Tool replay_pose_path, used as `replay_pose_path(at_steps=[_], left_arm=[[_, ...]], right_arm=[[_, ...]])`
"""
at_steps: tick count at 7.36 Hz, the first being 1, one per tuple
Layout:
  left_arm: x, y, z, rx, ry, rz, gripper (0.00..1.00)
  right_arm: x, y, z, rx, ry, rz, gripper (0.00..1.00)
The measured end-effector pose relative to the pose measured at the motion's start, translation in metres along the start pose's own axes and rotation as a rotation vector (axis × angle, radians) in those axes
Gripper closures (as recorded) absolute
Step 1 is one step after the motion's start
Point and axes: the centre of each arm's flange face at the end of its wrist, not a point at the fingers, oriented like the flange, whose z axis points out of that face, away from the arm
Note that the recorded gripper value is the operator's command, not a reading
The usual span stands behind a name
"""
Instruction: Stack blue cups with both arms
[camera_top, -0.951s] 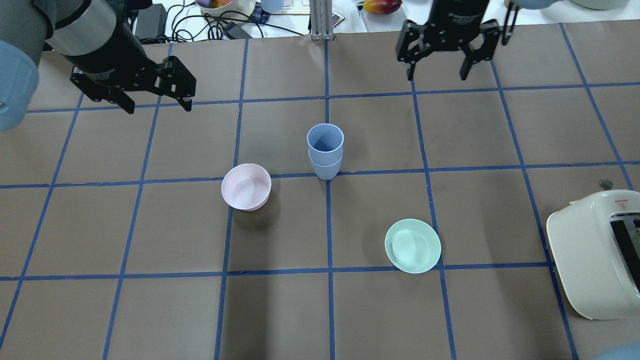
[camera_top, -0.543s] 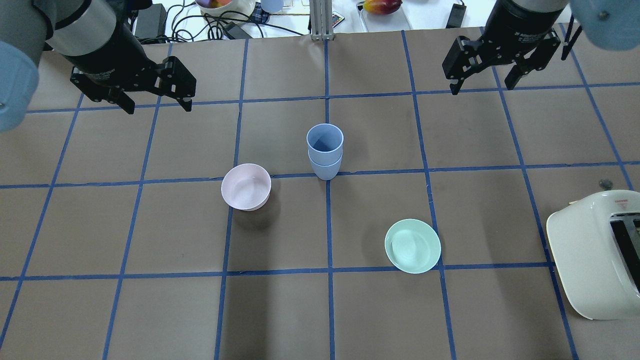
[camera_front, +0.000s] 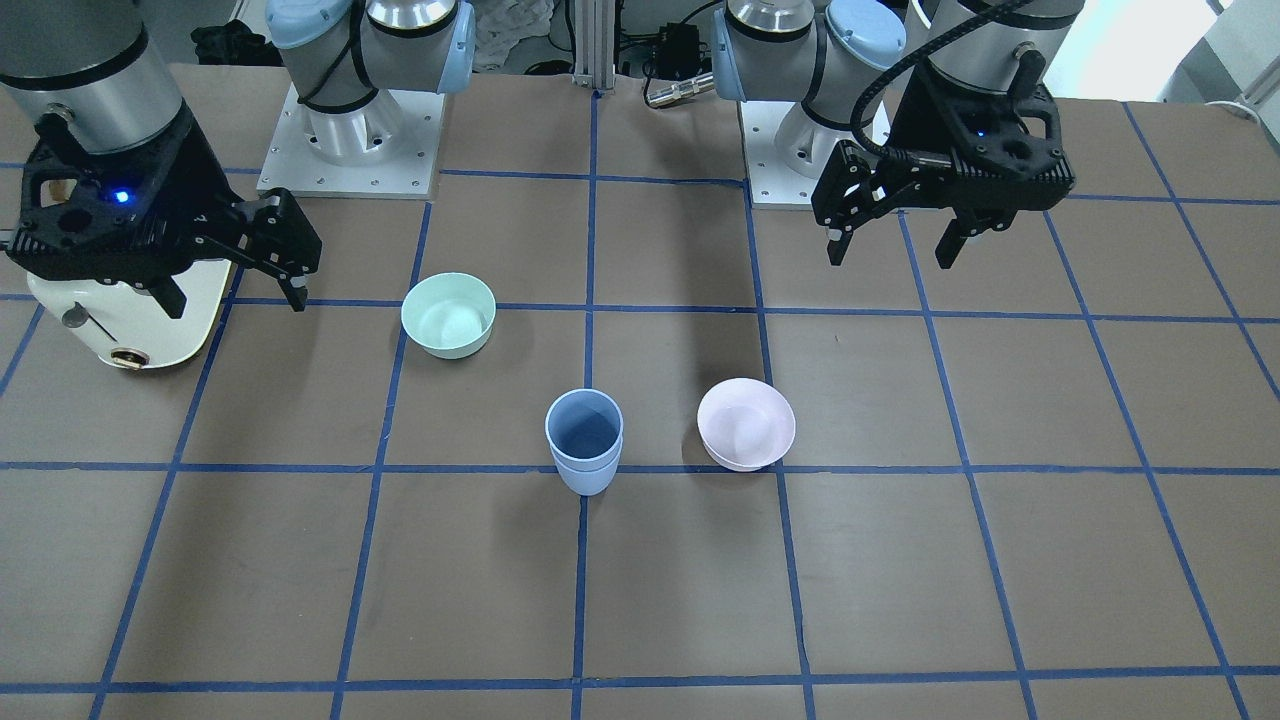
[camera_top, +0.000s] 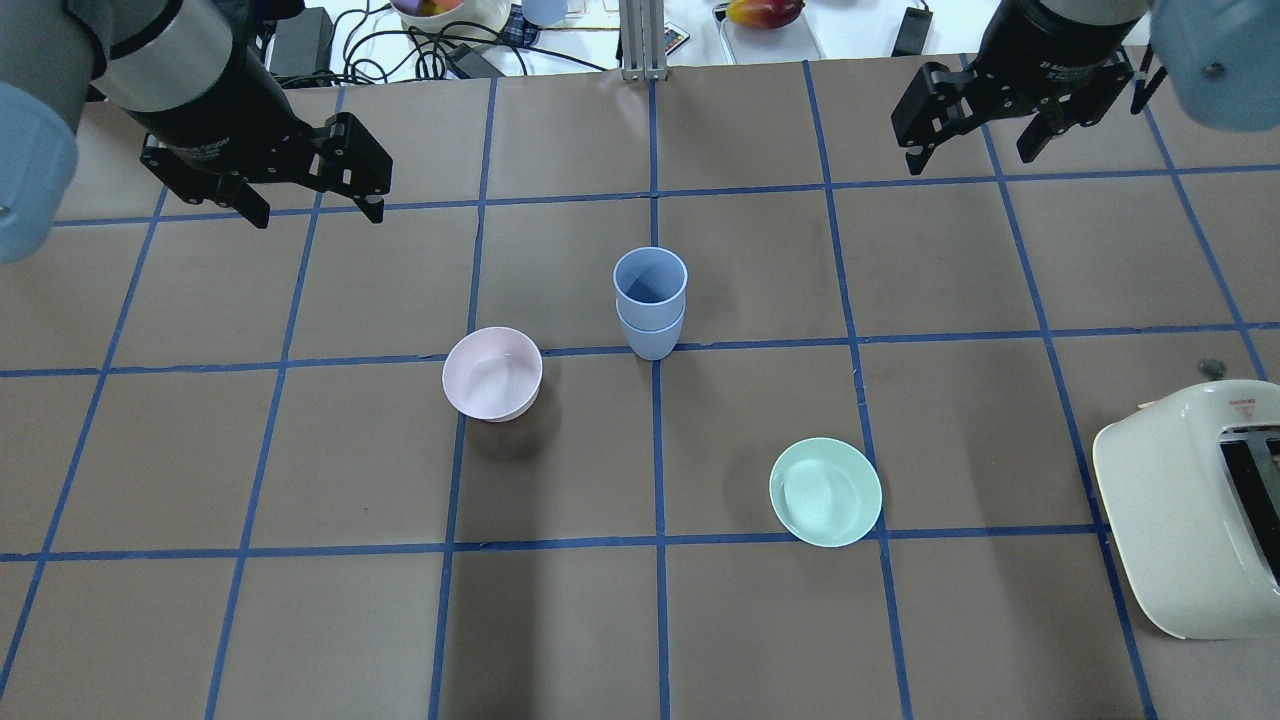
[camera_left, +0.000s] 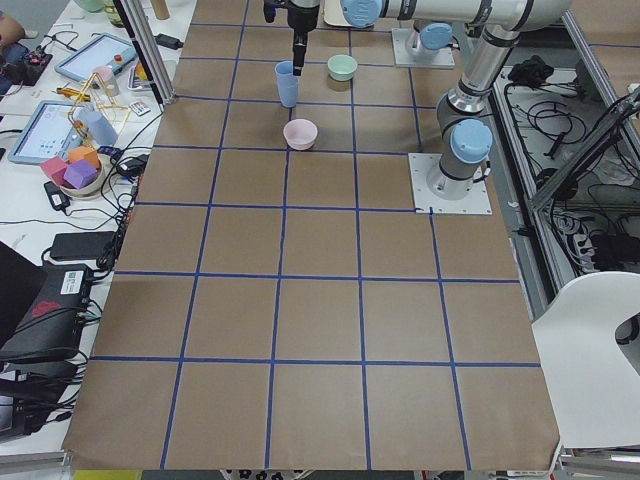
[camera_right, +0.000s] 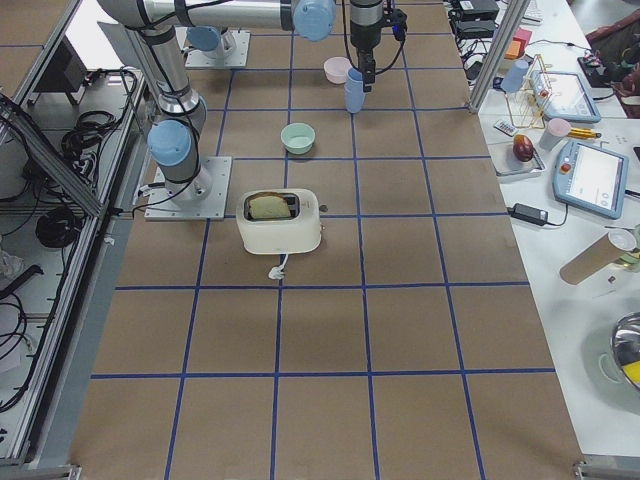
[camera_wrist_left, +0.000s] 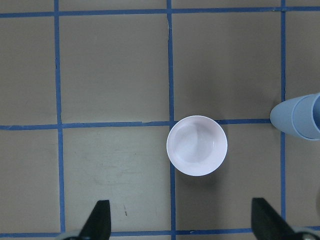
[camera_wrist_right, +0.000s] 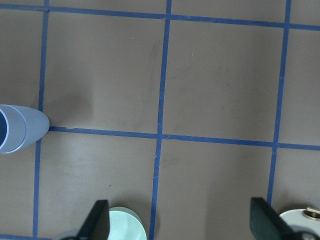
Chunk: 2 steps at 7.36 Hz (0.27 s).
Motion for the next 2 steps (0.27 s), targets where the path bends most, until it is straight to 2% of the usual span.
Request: replay_pose_path(at_steps=[2], left_arm=[[0.0000, 0.0001, 0.0002, 0.000, 0.000, 0.000, 0.00]], right_arm=[[0.0002, -0.0002, -0.0018, 0.001, 0.000, 0.000, 0.00]])
